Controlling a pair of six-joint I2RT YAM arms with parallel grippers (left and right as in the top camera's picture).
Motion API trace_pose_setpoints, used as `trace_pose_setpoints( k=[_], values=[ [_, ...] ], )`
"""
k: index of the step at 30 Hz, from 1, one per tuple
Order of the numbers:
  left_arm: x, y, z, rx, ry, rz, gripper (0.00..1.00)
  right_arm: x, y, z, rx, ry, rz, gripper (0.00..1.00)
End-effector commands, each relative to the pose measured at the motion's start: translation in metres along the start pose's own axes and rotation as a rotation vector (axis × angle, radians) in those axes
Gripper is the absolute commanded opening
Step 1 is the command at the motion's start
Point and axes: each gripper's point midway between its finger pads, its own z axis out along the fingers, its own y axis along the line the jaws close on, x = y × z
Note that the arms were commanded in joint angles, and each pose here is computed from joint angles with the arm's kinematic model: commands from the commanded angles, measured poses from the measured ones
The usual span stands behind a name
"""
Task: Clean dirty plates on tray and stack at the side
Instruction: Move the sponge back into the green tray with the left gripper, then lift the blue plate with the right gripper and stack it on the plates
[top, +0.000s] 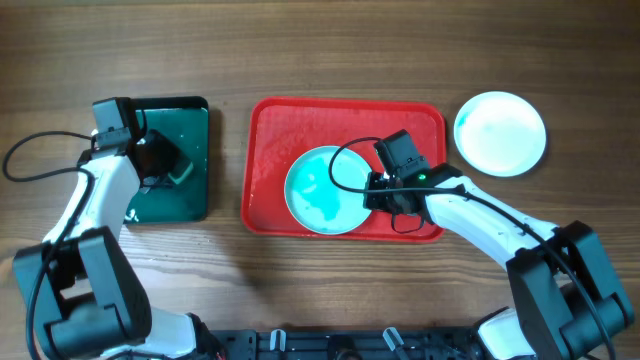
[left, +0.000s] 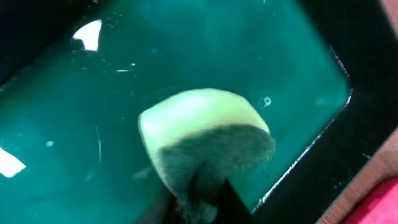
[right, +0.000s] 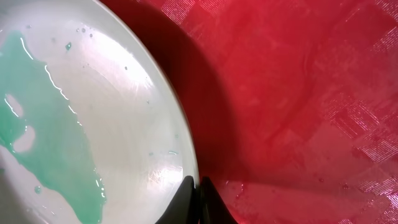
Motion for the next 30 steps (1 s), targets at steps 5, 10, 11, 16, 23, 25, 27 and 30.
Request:
trace_pose_setpoints(
  k=[5, 10, 11, 16, 23, 25, 27, 30],
  values=[
    [-0.014, 0.005, -0.005, 0.007, -0.043, -0.028, 0.37, 0.001, -0.007, -0.001, 0.029, -0.003, -0.009, 0.04],
    [-0.018, -0.009, -0.050, 0.107, -0.077, -0.031, 0.55, 0.006, 0.001, -0.003, -0.012, 0.033, -0.009, 0.04],
    [-0.014, -0.018, -0.064, 0.166, -0.067, -0.025, 0.68, 0.005, 0.007, -0.006, -0.034, 0.039, -0.011, 0.04],
    [0.011, -0.032, -0.099, 0.279, 0.007, -0.013, 1.00, -0.033, 0.038, -0.074, -0.092, -0.120, -0.162, 0.04],
    [0.011, -0.032, -0.098, 0.278, 0.009, -0.014, 1.00, -0.071, 0.017, -0.157, 0.139, -0.342, -0.294, 0.04],
    [0.011, -0.032, -0.098, 0.278, 0.009, -0.014, 1.00, -0.085, 0.012, -0.184, 0.230, -0.397, -0.319, 0.04],
    [0.011, -0.032, -0.098, 0.278, 0.009, -0.014, 1.00, -0.092, 0.013, -0.208, 0.310, -0.453, -0.359, 0.05],
    [0.011, -0.032, -0.098, 0.278, 0.009, -0.014, 1.00, -0.099, 0.021, -0.243, 0.480, -0.582, -0.447, 0.05]
  ],
)
